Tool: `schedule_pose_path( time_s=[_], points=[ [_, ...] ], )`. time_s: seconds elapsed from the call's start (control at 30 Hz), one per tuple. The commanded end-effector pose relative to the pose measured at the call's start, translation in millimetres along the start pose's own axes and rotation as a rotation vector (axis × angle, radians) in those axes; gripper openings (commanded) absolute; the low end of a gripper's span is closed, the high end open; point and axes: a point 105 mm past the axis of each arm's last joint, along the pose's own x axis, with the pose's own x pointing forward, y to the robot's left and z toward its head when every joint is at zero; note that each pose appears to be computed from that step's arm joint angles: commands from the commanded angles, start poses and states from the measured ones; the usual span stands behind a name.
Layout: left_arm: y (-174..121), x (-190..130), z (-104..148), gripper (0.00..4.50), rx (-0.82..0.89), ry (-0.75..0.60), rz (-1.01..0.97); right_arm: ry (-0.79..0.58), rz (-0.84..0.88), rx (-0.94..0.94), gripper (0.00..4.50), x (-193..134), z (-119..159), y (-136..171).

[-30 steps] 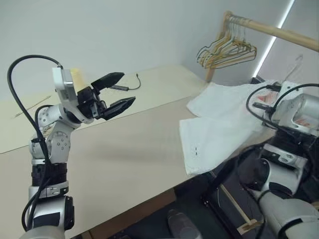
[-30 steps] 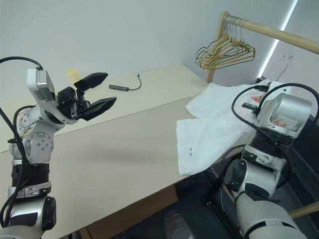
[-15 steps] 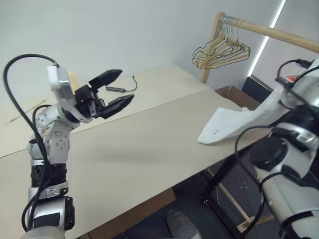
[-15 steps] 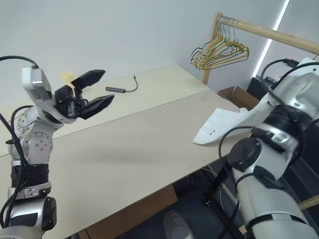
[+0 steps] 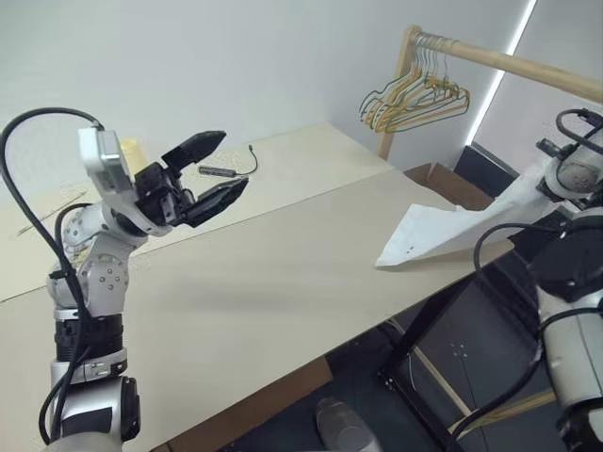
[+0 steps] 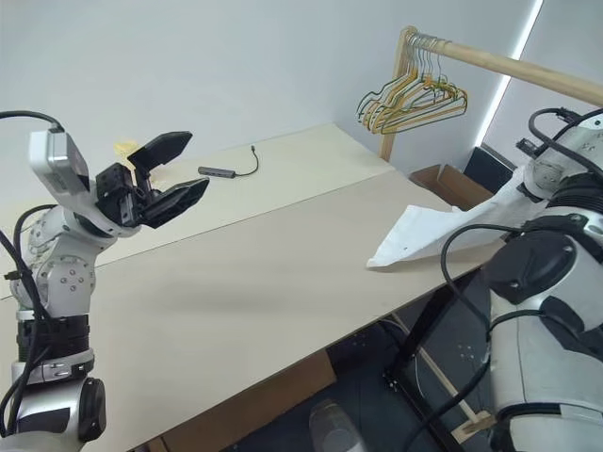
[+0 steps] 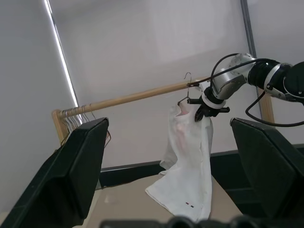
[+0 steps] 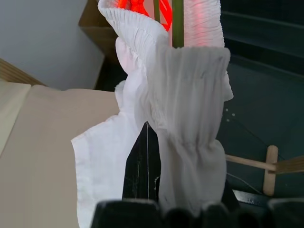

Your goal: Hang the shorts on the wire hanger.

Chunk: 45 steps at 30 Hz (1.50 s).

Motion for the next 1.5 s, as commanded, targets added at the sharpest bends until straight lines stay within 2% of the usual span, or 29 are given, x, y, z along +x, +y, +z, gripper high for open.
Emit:
schedule_pose_path(
  time_s=[0.03,0.2,0.47,0.63,0.8,0.9,1.0,1.1,1.2,1.27,1.37,1.5],
  points=[
    [-3.6,4.6,8.7,4.46,0.05,-0.007,-0.017,-0.039,0.002,0.028,0.0,-5.1,13.1,2.0],
    [-4.1,4.5,7.3,4.46,0.052,0.001,-0.019,0.014,-0.024,0.043,0.0,3.2,1.4,-3.6],
    [-2.7,5.3,7.1,4.46,0.057,0.009,-0.026,-0.018,-0.048,0.024,0.0,9.6,1.5,-10.3],
    [-4.4,5.0,9.1,4.5,0.052,-0.004,-0.037,-0.098,-0.108,-0.067,1.54,8.9,9.7,-14.7],
    [-4.9,4.8,8.3,4.5,0.053,-0.002,-0.039,-0.139,-0.137,-0.091,3.36,4.9,16.5,-15.1],
    [-5.6,5.0,7.4,4.5,0.053,0.0,-0.041,-0.209,-0.183,-0.121,4.39,-3.1,28.4,-15.9],
    [-6.0,5.3,6.8,4.5,0.055,0.001,-0.042,-0.34,-0.27,-0.197,4.47,-17.3,46.2,-15.8],
    [-6.0,5.3,6.3,4.5,0.057,0.001,-0.041,-0.535,-0.383,-0.297,4.47,-39.1,66.0,-11.7],
    [-7.4,4.9,6.2,4.5,0.051,0.002,-0.049,-0.777,-0.455,-0.473,4.47,-67.7,81.5,9.2],
    [-8.4,4.4,6.7,4.5,0.05,0.001,-0.056,-0.925,-0.353,-0.543,4.47,-85.7,80.8,40.6],
    [-8.6,3.2,7.0,4.5,0.051,0.003,-0.055,-1.075,-0.221,-0.657,4.47,-103.3,70.9,76.2],
    [0.6,-7.8,2.6,4.5,0.045,0.053,0.036,-1.171,0.039,-0.863,4.47,-113.7,31.0,125.6]
  ],
)
